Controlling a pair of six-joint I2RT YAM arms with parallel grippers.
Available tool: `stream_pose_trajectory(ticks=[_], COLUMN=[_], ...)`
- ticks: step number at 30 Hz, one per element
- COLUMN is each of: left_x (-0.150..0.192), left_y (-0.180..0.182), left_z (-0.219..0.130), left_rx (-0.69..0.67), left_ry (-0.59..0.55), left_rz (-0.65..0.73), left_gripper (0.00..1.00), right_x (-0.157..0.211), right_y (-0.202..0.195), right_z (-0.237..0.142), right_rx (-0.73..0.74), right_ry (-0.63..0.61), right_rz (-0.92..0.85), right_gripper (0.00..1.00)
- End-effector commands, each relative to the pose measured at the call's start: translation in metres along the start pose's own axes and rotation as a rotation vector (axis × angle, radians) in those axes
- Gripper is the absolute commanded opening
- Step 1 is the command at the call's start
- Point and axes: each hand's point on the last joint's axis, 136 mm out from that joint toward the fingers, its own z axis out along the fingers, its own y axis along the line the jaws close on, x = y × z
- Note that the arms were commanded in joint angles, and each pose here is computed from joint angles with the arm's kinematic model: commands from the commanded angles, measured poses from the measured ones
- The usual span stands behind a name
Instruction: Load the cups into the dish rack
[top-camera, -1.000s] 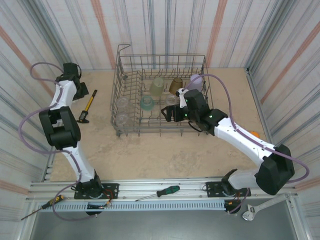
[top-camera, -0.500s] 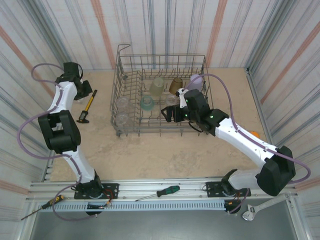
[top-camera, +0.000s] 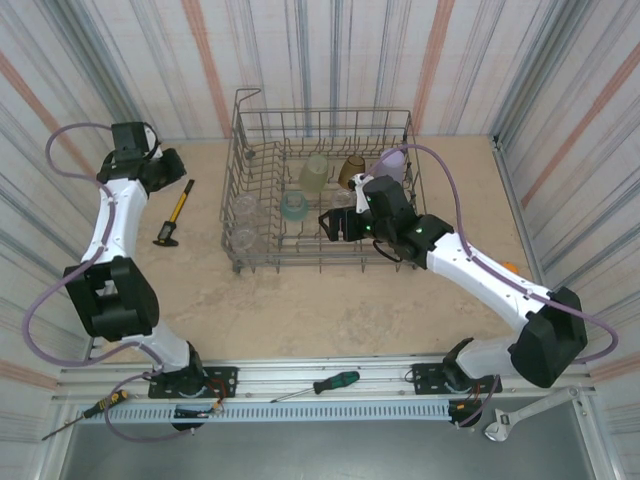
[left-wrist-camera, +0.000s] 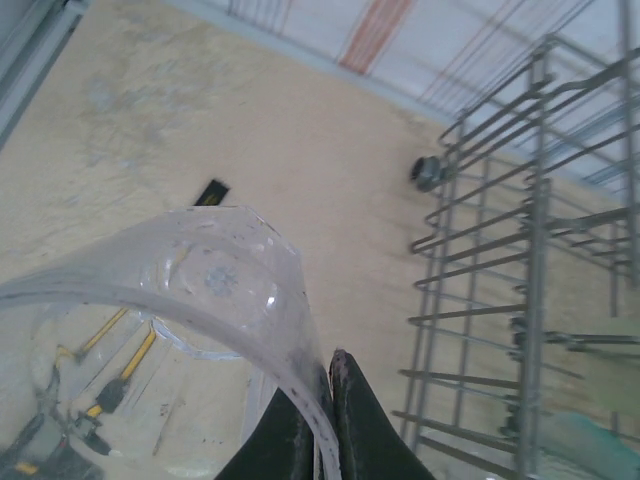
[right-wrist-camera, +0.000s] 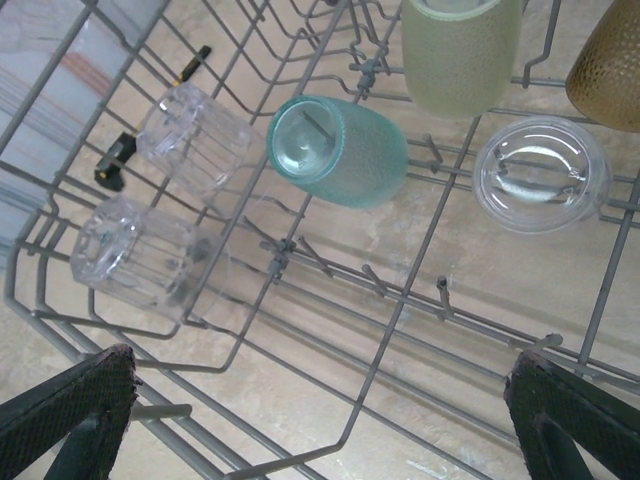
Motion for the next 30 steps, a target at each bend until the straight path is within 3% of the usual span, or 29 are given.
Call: stream_pose_trajectory(ticks=[1, 11, 16, 21, 30], left_x=[-0.018, -0.025, -0.041, -0.056, -0.054], left_y=[-0.022, -0.046, -0.071, -0.078, -0.102], left_z=[-0.017, -0.039, -0.058, -0.08, -0.087], left_rx=[0.097, 0.276, 0.45, 0.6, 0.765], left_ry=[-0.083, -0.188, -0.209, -0.271, -0.235], left_rz=[-0.001, -0.026, 0.004, -0.015, -0.025], left_gripper=[0.0, 0.0, 0.0, 0.0, 0.0], right_x=[-0.002, -0.002, -0.003, -0.007, -0.012], right_y=[0.002, 0.002, -0.013, -0.012, -0.006], right_z=[0.001, 0.003, -0.002, 0.0, 0.01], right_rx=[0.018, 0.047, 0.129, 0.102, 0.099], right_ry=[0.01, 0.031, 0.049, 0.046, 0.072], right_rz=[0.03, 0.041, 0.012, 0.032, 0.03], right_gripper=[0.99, 0.99, 0.99, 0.99, 0.99])
